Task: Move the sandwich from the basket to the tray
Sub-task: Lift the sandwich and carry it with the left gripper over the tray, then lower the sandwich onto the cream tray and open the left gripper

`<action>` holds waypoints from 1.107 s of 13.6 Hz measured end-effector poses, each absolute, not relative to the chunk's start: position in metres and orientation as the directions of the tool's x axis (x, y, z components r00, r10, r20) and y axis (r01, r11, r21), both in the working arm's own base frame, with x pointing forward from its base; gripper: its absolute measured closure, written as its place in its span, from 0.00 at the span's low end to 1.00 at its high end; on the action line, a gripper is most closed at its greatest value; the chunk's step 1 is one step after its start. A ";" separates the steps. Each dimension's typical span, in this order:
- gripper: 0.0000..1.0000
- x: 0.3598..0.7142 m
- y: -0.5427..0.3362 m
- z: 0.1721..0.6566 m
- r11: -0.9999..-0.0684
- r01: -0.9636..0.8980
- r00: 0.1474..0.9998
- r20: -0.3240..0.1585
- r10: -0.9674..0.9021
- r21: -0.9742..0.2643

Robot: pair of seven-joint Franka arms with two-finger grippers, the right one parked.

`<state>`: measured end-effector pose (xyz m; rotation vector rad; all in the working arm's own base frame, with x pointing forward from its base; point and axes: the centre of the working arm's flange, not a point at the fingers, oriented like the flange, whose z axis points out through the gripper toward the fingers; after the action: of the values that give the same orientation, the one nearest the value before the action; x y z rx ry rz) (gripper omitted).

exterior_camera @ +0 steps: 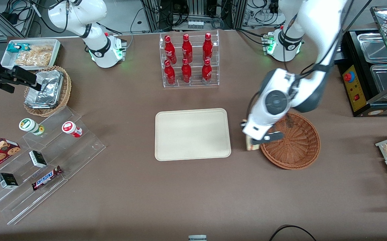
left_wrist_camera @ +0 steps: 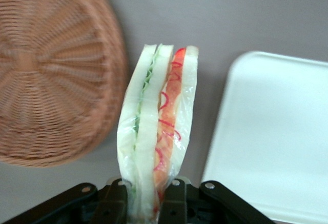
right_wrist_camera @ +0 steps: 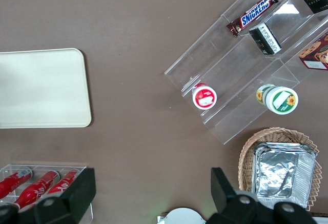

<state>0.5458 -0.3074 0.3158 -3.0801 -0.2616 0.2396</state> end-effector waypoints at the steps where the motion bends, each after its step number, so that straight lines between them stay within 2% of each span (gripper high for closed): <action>1: 0.85 0.546 -0.332 0.310 -0.987 0.153 0.976 -0.149 0.158 -0.047; 8: 0.85 0.530 -0.486 0.259 -0.983 0.184 0.974 -0.132 0.184 -0.014; 11: 0.85 0.525 -0.509 0.252 -0.978 0.207 0.974 -0.084 0.209 -0.034; 15: 0.85 0.519 -0.522 0.242 -0.977 0.212 0.973 -0.082 0.214 -0.039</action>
<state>0.5187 -0.5224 0.2419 -3.0903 -0.3339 0.1336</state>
